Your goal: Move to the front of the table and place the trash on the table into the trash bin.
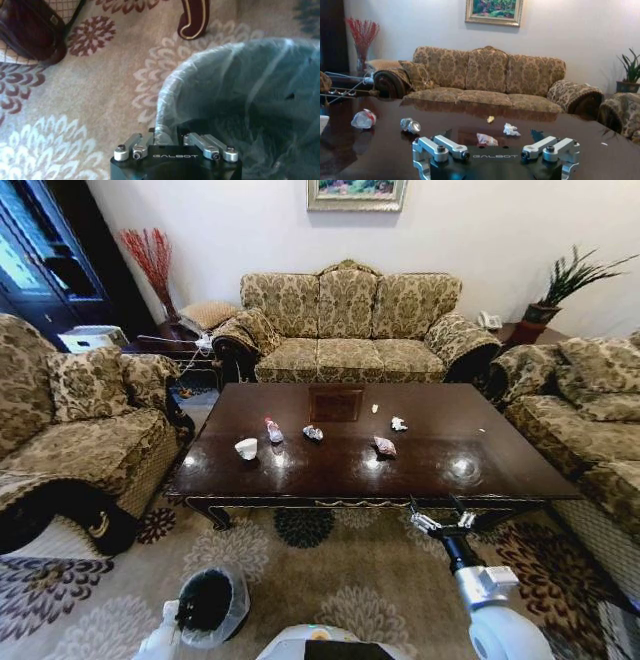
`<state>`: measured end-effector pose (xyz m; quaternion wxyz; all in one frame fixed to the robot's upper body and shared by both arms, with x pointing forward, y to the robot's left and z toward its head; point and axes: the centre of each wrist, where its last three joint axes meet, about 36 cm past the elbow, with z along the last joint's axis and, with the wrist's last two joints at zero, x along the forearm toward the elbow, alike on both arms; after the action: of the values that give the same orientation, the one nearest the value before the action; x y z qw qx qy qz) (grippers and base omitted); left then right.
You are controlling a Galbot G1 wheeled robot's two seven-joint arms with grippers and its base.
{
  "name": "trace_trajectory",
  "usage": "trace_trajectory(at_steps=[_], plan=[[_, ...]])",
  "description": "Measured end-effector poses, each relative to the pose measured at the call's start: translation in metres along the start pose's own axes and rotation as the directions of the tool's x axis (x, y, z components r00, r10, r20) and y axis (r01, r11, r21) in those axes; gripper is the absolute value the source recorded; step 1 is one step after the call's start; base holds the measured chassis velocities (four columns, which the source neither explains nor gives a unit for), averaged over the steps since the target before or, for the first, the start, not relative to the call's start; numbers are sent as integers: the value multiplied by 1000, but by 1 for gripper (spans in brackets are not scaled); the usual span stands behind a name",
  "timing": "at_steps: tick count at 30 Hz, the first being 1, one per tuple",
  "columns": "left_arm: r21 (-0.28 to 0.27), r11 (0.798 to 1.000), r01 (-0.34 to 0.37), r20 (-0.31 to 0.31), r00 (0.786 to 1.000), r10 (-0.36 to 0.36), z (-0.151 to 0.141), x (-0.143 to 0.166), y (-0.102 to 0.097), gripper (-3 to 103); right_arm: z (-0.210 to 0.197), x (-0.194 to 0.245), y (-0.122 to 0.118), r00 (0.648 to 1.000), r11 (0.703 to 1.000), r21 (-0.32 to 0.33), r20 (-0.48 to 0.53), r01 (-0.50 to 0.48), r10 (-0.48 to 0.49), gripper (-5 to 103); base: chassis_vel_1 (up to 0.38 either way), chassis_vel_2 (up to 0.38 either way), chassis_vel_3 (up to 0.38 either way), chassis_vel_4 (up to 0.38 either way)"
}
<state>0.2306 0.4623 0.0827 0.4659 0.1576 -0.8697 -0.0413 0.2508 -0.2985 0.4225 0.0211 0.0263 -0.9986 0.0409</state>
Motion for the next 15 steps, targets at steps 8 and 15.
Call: trace_trajectory(at_steps=[8,15], plan=[[45,999,-3,41,999,2,-8,26,14,6,-3,-7,3,1000,1000,0,3,5,-5,100,0,0,0,0],[84,996,25,102,994,-33,-22,55,37,0,-6,-9,7,1000,1000,-5,9,19,-19,100,0,0,0,0]])
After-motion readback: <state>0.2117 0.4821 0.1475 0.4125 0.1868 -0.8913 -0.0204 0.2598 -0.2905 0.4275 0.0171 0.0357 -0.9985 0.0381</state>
